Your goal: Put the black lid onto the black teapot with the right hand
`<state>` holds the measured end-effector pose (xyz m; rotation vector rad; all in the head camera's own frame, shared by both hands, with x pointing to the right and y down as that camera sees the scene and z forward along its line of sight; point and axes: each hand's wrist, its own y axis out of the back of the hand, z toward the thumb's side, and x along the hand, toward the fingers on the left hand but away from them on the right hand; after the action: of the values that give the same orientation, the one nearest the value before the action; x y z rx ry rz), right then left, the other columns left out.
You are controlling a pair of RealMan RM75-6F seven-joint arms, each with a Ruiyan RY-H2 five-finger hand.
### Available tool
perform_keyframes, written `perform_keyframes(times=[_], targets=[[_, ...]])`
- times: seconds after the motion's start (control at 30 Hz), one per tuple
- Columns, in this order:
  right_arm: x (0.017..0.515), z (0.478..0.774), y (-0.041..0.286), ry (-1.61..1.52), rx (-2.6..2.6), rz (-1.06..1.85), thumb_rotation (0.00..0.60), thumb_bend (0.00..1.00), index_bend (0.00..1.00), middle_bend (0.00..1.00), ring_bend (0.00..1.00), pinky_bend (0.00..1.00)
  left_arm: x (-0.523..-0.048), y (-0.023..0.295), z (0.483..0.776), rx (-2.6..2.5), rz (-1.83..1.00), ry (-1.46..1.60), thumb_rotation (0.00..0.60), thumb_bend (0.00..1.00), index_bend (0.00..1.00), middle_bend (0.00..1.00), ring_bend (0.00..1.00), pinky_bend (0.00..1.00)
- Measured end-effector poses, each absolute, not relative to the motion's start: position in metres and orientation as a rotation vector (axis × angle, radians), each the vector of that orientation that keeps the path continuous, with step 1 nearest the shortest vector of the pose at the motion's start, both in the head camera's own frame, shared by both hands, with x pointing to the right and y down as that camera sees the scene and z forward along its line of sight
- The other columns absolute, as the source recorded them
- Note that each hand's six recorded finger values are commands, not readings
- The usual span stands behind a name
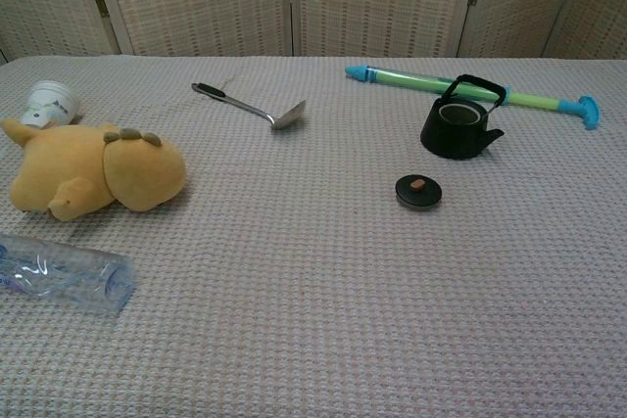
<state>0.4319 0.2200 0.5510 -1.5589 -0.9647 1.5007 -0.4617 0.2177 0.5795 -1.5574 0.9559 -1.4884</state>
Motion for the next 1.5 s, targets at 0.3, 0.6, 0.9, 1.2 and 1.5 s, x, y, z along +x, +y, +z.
perform_keyframes(times=[0.3, 0.6, 0.9, 1.2, 1.5], targets=[[0.43, 0.554, 0.218, -0.946, -1.565, 1.496, 0.6, 0.15, 0.0, 0.11, 0.28, 0.14, -0.458, 0.218, 0.58, -1.565, -1.477, 0.964, 0.6, 0.28, 0.16, 0.06, 0.09, 0.0], [0.423, 0.561, 0.213, -0.886, -1.588, 1.492, 0.6, 0.15, 0.0, 0.11, 0.4, 0.29, -0.457, 0.217, 0.579, -1.571, -1.48, 0.968, 0.6, 0.28, 0.16, 0.06, 0.09, 0.0], [0.385, 0.579, 0.187, -0.711, -1.639, 1.435, 0.6, 0.15, 0.0, 0.14, 0.73, 0.73, -0.456, 0.215, 0.575, -1.574, -1.458, 0.974, 0.6, 0.28, 0.16, 0.07, 0.09, 0.0], [0.335, 0.619, 0.154, -0.522, -1.751, 1.412, 0.6, 0.15, 0.1, 0.21, 0.79, 0.78, -0.461, 0.221, 0.569, -1.556, -1.46, 0.993, 0.6, 0.28, 0.16, 0.07, 0.1, 0.0], [0.272, 0.663, 0.123, -0.404, -1.851, 1.372, 0.6, 0.15, 0.17, 0.23, 0.81, 0.79, -0.46, 0.221, 0.561, -1.556, -1.447, 1.007, 0.6, 0.28, 0.17, 0.07, 0.1, 0.0]])
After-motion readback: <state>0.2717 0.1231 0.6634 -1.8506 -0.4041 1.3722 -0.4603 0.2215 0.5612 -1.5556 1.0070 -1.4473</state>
